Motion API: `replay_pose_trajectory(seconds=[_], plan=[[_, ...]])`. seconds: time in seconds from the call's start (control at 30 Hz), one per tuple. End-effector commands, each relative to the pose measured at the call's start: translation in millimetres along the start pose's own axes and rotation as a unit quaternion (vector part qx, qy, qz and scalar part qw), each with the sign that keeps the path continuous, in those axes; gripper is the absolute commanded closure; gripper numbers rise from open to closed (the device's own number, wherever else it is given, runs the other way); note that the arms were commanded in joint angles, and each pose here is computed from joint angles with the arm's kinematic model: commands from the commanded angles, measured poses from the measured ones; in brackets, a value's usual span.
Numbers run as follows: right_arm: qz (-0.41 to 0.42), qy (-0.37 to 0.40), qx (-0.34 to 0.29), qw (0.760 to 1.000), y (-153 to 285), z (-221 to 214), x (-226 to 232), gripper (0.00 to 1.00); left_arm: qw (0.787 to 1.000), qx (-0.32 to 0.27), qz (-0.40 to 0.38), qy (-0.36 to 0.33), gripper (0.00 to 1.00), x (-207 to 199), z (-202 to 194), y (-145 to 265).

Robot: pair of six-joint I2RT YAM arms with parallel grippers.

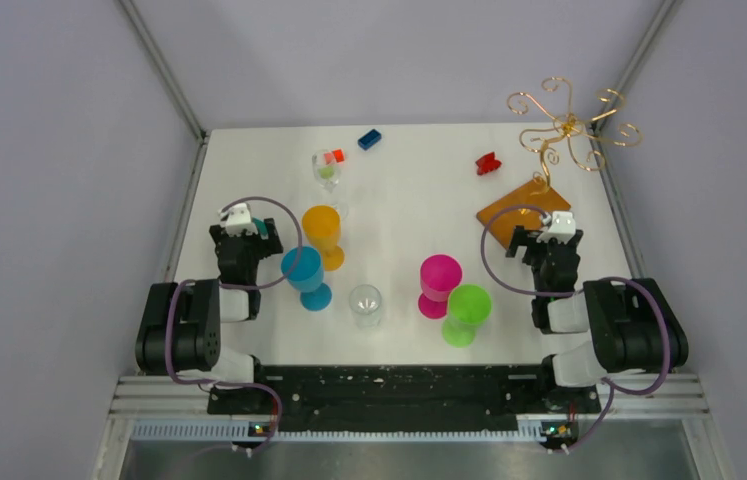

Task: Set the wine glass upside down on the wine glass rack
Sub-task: Move the wine rack to the center of the board.

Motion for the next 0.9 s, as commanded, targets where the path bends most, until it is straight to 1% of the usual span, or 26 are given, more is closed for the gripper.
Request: replay_pose_trajectory(seconds=[0.0, 0.27, 0.37, 0.43, 0.53, 0.6, 0.7, 0.8, 0.87], plan=[[0.011, -0.005, -0.035, 0.999, -8, 16, 5, 0.01, 0.999, -0.042, -0.002, 0.002, 0.01, 0, 19, -6], [0.015, 0.000, -0.040, 0.999, -6, 16, 6, 0.01, 0.999, -0.041, 0.002, 0.004, 0.01, 1, 19, -6], [0.028, 0.009, -0.048, 0.998, -1, 17, 9, 0.01, 0.998, -0.054, 0.019, 0.010, 0.01, 4, 22, -2], [0.036, 0.015, -0.052, 0.998, 1, 20, 11, 0.01, 0.998, -0.057, 0.027, 0.011, 0.01, 6, 29, 2], [0.039, 0.016, -0.056, 0.998, 5, 25, 13, 0.01, 0.999, -0.039, 0.029, 0.015, 0.01, 7, 41, 3], [0.043, 0.015, -0.058, 0.997, 7, 31, 14, 0.01, 0.999, -0.038, 0.030, 0.013, 0.01, 7, 52, 6], [0.049, 0.015, -0.044, 0.998, 9, 36, 17, 0.01, 0.998, -0.056, 0.034, 0.025, 0.01, 6, 64, 12], [0.043, 0.009, -0.052, 0.998, 12, 48, 17, 0.01, 0.996, -0.073, 0.029, 0.043, 0.01, 5, 73, 16], [0.028, -0.015, -0.069, 0.997, 13, 60, 17, 0.01, 0.995, -0.079, 0.032, 0.055, 0.01, 6, 79, 19]])
Point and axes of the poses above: each gripper's point midway between its finger pads, its own y axis back along the fingers, its own x axis along the line the jaws close on, z = x × y, the point moved 8 cm from there along y, back along the fingers, and after that the axes turned 8 degrees about -y, right-handed, at the moved point
